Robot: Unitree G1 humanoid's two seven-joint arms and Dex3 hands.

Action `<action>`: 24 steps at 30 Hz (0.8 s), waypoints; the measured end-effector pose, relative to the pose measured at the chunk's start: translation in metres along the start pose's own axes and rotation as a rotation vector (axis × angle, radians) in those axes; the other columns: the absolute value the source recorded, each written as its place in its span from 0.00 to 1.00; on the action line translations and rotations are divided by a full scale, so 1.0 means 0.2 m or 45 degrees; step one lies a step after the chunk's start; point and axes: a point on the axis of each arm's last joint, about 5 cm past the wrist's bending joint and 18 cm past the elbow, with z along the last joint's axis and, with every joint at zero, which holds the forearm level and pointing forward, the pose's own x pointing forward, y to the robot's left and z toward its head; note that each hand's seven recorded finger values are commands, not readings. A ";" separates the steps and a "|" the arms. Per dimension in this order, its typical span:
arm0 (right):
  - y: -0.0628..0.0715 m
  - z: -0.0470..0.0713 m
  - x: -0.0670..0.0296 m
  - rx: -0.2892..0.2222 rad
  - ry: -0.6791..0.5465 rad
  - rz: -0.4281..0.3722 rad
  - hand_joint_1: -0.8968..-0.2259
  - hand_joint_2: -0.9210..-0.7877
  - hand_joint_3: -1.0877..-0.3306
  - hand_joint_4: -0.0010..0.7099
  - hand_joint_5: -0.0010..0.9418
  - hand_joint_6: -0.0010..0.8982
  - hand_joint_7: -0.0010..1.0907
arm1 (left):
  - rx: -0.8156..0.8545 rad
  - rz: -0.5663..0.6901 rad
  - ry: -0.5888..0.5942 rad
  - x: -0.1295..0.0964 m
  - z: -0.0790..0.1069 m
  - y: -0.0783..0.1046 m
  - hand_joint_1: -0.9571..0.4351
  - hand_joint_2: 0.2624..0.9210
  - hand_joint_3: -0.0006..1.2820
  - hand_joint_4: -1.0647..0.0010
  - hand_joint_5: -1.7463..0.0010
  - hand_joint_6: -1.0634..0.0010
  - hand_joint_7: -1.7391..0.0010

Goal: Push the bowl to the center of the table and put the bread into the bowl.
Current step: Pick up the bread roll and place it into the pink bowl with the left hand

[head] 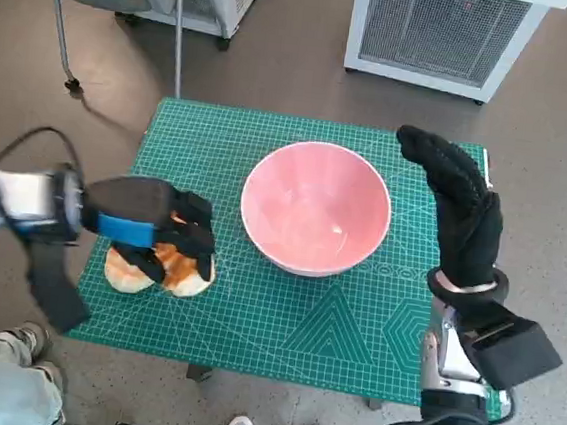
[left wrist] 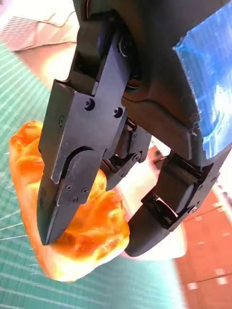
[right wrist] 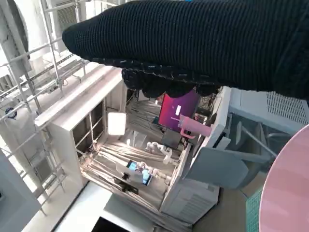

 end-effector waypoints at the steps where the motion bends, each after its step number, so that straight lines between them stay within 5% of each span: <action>1: 0.00 0.00 -0.001 0.000 0.001 0.002 0.36 0.00 0.36 0.35 0.01 0.00 0.63 | -0.012 0.024 0.002 -0.01 0.00 0.02 0.69 0.99 0.01 0.32 0.44 0.30 0.32; 12: -0.01 0.00 -0.003 -0.005 0.003 0.023 0.36 0.00 0.36 0.35 0.01 0.00 0.62 | 0.069 0.320 0.051 -0.01 -0.04 0.24 0.69 1.00 0.07 0.42 0.35 0.39 0.29; 24: -0.02 0.00 0.001 0.014 -0.006 0.021 0.36 0.00 0.36 0.34 0.01 0.00 0.61 | 0.169 0.524 -0.010 0.36 -0.10 0.43 0.69 1.00 0.09 0.41 0.35 0.44 0.26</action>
